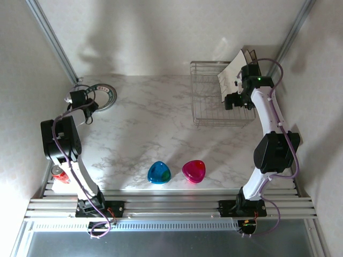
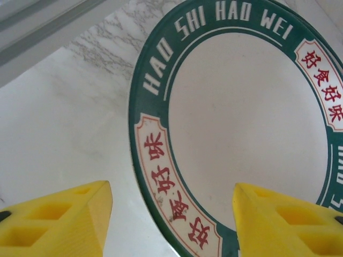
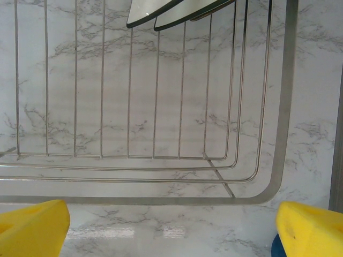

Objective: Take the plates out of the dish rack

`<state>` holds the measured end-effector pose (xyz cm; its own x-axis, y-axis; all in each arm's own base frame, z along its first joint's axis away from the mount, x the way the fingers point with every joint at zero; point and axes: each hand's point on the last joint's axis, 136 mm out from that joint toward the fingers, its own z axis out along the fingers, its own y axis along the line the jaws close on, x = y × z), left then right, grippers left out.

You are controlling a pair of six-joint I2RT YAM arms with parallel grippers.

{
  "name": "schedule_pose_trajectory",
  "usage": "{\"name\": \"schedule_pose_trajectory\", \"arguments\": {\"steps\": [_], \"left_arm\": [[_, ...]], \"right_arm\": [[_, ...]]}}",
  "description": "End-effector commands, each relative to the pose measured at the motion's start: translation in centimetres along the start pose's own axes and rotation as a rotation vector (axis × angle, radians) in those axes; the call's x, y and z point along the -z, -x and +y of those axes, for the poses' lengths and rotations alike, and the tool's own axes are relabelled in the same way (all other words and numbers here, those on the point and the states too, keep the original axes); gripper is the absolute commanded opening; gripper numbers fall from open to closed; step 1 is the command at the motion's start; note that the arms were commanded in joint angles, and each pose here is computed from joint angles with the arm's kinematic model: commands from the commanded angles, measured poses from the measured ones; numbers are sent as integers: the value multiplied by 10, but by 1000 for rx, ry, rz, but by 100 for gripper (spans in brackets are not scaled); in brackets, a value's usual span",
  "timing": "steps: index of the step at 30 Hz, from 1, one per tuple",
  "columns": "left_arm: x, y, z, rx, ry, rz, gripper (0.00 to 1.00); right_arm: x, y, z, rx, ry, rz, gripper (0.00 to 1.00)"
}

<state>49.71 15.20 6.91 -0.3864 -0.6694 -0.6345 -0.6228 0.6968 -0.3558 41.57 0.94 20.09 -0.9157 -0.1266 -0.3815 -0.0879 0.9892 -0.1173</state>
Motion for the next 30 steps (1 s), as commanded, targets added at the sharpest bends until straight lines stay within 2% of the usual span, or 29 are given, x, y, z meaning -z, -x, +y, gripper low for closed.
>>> {"name": "schedule_pose_trajectory", "arguments": {"steps": [1,5,12,18,22,26,30], "left_arm": [[13,10,-9,-106,47,-21,66],[20,10,-13,-163,72,-23,83],[24,9,-23,-195,46,-11,99],[60,13,-53,-354,68,-56,100],[99,10,-93,-478,-5,-48,100],[125,0,-127,-549,-117,52,100],[140,-11,-146,-631,-139,148,100]], "right_arm": [[6,0,5,16,20,-13,99],[8,1,6,17,21,-15,99],[15,2,7,19,22,-25,99],[21,7,9,16,35,-47,99],[32,21,10,-7,48,-93,99],[46,45,5,-40,36,-159,99],[55,72,-5,-59,-11,-211,99]]}}
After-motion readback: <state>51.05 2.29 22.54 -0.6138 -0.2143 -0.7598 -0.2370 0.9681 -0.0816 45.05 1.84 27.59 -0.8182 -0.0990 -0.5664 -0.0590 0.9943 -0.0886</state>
